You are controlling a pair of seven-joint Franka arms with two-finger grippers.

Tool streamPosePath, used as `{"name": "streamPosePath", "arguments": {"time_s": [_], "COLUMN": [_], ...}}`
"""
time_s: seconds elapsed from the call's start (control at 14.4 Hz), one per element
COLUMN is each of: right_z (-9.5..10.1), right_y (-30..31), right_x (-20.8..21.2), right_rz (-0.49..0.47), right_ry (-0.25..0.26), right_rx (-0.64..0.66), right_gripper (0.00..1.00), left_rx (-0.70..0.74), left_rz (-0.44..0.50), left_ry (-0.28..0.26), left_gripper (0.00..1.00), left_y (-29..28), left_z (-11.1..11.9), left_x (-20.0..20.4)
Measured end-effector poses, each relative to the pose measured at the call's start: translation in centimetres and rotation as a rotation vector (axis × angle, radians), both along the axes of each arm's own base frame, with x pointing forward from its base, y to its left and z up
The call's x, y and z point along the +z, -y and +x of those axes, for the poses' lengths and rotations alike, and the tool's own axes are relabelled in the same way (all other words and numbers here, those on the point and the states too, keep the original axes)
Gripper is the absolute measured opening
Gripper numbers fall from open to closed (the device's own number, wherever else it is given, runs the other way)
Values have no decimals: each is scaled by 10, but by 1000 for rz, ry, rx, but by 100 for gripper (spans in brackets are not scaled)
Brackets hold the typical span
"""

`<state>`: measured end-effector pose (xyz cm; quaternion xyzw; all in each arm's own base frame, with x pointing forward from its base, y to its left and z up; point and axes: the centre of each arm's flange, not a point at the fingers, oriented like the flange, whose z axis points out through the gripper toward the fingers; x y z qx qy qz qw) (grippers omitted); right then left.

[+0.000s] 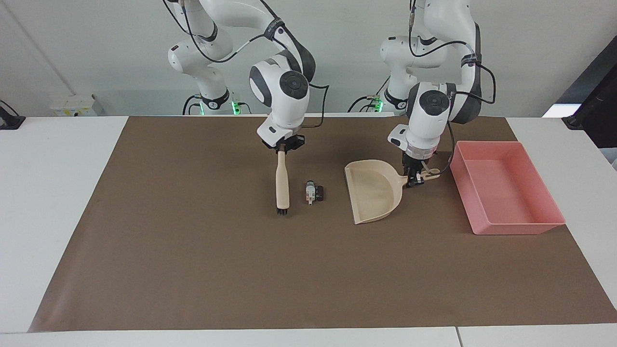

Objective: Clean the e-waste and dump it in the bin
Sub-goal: 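Carry the brush with the right gripper toward the metal component, then sweep the metal component into the dustpan with the right gripper's brush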

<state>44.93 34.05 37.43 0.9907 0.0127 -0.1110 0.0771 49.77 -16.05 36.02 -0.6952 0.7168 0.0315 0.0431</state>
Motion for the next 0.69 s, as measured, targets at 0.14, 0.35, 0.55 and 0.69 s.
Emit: {"name": "streamPosePath", "arguments": {"time_s": [0.14,0.35,0.55,0.69], "right_z": [0,-13,-23,-22], "right_y": [-23,-53,-72,-85], "right_x": [-14,-23,-24,-22], "right_rz": [-6,10,117,262], "right_ry": [-12,-28,-77,-96], "right_rx": [23,64,54,55], "right_gripper": [26,26,26,26], "left_rx": [-15,-37,-53,-55], "left_rz": [23,58,57,58], "left_ry": [10,36,42,39], "left_gripper": [33,33,33,33], "left_y": [12,22,26,26], "left_z": [-4,-6,-9,-11], "left_x": [-1,-1,-5,-8]}}
